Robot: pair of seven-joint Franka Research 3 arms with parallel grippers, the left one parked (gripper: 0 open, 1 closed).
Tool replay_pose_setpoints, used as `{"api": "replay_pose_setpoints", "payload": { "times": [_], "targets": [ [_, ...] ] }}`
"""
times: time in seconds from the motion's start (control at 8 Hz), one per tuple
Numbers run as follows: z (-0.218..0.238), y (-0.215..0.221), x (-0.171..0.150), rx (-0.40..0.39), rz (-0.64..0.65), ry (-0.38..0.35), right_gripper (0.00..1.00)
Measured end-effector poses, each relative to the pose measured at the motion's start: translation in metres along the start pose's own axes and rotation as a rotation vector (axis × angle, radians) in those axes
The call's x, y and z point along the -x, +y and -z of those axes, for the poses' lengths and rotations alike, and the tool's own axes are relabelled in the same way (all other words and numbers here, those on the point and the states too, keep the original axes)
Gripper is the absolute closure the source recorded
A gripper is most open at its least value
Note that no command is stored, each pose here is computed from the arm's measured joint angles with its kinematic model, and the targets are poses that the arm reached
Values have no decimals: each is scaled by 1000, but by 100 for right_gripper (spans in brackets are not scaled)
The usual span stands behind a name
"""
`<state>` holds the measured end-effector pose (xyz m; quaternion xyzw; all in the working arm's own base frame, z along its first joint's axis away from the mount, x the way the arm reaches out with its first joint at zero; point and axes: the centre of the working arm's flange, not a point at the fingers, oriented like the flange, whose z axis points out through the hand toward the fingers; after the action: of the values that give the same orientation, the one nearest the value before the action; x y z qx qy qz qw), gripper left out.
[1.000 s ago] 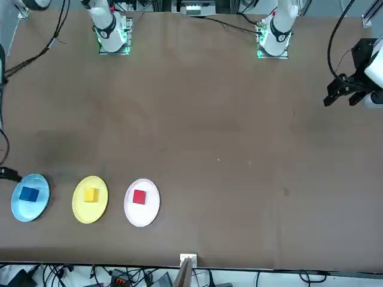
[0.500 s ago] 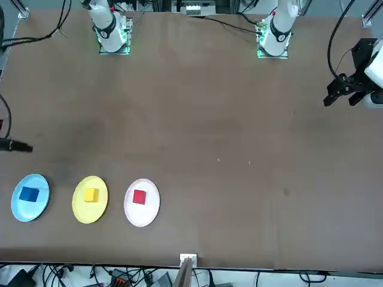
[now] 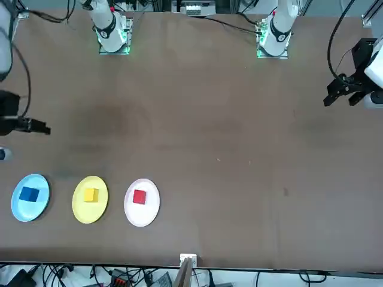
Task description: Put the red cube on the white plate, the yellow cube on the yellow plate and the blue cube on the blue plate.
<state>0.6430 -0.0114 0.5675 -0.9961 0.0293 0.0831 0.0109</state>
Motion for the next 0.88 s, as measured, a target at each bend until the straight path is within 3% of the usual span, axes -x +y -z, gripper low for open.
{"api": "replay_pose_setpoints", "payload": {
  "times": [0.12, 0.38, 0.88],
  "targets": [
    [2, -1, 3, -8, 3, -2, 0],
    [-2, -9, 20, 62, 18, 0, 0],
    [2, -38, 92, 35, 70, 191, 0]
  ]
}}
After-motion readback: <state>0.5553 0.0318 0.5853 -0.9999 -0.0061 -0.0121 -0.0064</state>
